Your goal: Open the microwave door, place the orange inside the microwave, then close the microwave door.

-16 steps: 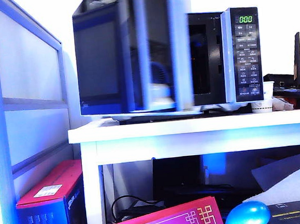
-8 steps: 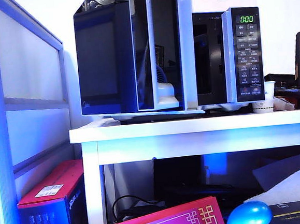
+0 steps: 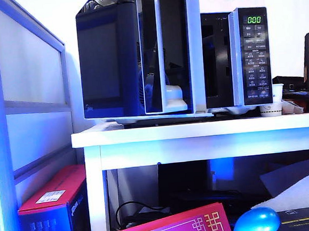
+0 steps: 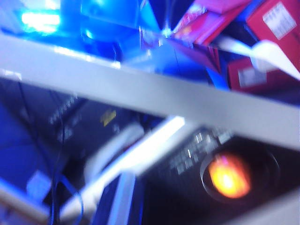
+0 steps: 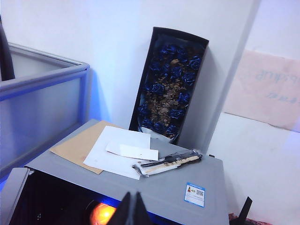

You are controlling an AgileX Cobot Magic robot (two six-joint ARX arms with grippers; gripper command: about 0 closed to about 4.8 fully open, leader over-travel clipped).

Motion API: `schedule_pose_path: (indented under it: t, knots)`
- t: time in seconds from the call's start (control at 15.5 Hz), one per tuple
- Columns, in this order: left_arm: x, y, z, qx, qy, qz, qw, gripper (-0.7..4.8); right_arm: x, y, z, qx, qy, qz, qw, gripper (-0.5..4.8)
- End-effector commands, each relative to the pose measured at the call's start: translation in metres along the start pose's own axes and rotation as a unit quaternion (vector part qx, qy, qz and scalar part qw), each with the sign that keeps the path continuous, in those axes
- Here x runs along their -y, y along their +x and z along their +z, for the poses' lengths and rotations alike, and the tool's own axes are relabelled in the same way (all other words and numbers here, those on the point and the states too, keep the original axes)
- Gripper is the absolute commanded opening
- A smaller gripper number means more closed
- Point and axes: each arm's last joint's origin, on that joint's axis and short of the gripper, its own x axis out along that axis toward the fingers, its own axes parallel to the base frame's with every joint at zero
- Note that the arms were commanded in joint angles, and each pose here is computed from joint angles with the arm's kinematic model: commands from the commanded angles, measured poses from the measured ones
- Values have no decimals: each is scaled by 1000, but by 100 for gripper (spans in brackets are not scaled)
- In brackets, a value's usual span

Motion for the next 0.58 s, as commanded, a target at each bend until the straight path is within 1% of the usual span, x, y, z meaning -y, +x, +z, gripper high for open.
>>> schedule_pose_path:
  t: [0.06, 0.26, 0.32, 0.45, 0.52, 0.58]
  knots:
    - [-2, 10, -4, -30, 6, -12, 999, 21, 1, -4, 6, 23, 2, -3, 1000, 8]
    - [-8, 33, -5, -59, -3, -18, 998, 21, 3, -11, 13, 53, 3, 0, 999, 8]
    - [-10, 42, -6, -67, -7, -27, 997, 21, 3, -13, 14, 60, 4, -1, 998, 8]
    - [-13, 66, -6, -81, -13, -63, 995, 21, 3, -13, 15, 62, 4, -2, 998, 7]
    - [-12, 84, -5, -85, -9, -71, 994, 19, 3, -13, 15, 62, 4, -2, 998, 7]
    - [-12, 91, -4, -80, -5, -73, 994, 17, 3, -13, 15, 62, 3, -2, 998, 7]
